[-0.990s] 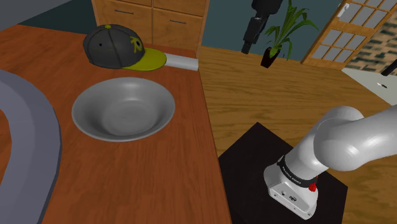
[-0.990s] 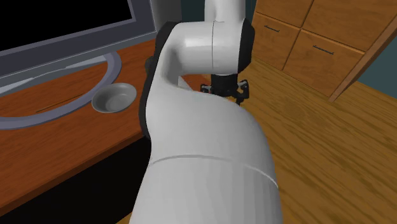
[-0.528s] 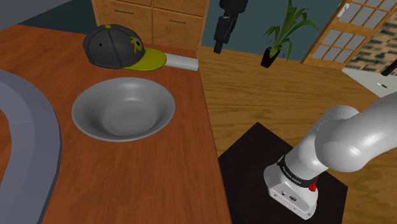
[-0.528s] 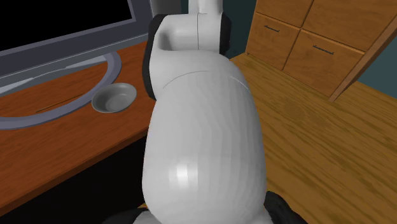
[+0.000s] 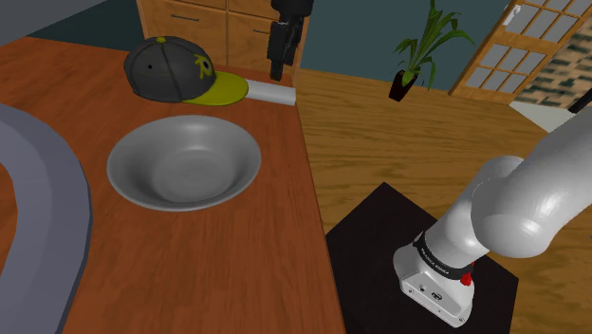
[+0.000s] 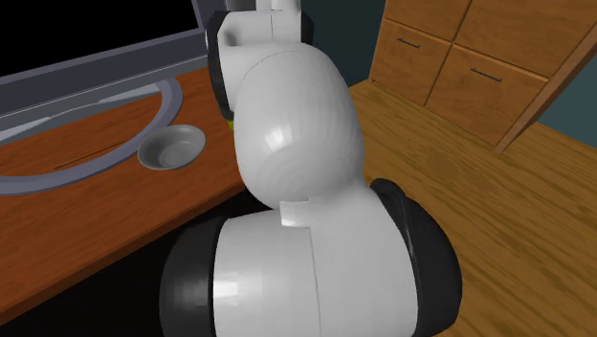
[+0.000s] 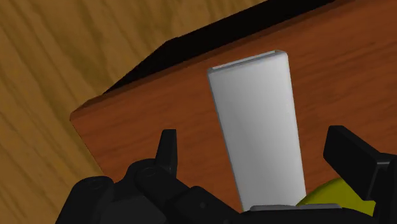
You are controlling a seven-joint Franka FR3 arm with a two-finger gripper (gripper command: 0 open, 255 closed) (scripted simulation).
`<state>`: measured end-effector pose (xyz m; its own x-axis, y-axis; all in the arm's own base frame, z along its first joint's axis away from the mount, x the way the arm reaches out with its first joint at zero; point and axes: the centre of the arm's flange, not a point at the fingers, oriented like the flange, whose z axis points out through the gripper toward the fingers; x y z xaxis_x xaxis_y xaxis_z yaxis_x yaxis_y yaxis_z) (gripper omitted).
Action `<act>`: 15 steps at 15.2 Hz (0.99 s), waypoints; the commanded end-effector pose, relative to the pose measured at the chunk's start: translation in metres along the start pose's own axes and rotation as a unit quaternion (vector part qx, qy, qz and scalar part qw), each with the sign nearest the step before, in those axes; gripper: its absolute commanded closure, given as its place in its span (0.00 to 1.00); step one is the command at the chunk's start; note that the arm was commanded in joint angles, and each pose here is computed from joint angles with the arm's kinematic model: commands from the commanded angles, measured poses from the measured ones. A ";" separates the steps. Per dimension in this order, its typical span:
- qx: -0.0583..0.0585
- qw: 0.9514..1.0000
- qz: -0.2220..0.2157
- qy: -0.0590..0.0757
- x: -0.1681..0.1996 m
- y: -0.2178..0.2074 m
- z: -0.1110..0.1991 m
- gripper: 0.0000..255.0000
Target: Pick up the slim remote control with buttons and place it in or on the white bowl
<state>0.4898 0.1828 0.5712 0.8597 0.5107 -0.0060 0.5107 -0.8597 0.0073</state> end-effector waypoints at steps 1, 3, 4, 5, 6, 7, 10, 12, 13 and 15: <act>0.007 1.000 -0.018 0.001 0.022 -0.009 0.003 0.00; 0.012 0.999 -0.031 0.001 0.039 -0.019 0.005 0.00; 0.012 0.999 -0.031 0.001 0.039 -0.019 0.010 0.00; 0.012 0.999 -0.031 0.001 0.039 -0.019 0.015 0.00; 0.012 0.999 -0.031 0.001 0.039 -0.019 0.021 0.00; 0.012 0.999 -0.031 0.001 0.039 -0.019 0.026 0.00; 0.012 0.999 -0.031 0.001 0.039 -0.019 0.042 0.00; 0.012 0.999 -0.031 0.001 0.039 -0.020 0.045 0.00; 0.012 0.999 -0.031 0.001 0.039 -0.020 0.045 0.00; 0.012 0.999 -0.031 0.001 0.039 -0.020 0.045 0.00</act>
<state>0.5133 0.2190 0.5273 0.8260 0.5637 -0.0019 0.5636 -0.8259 -0.0172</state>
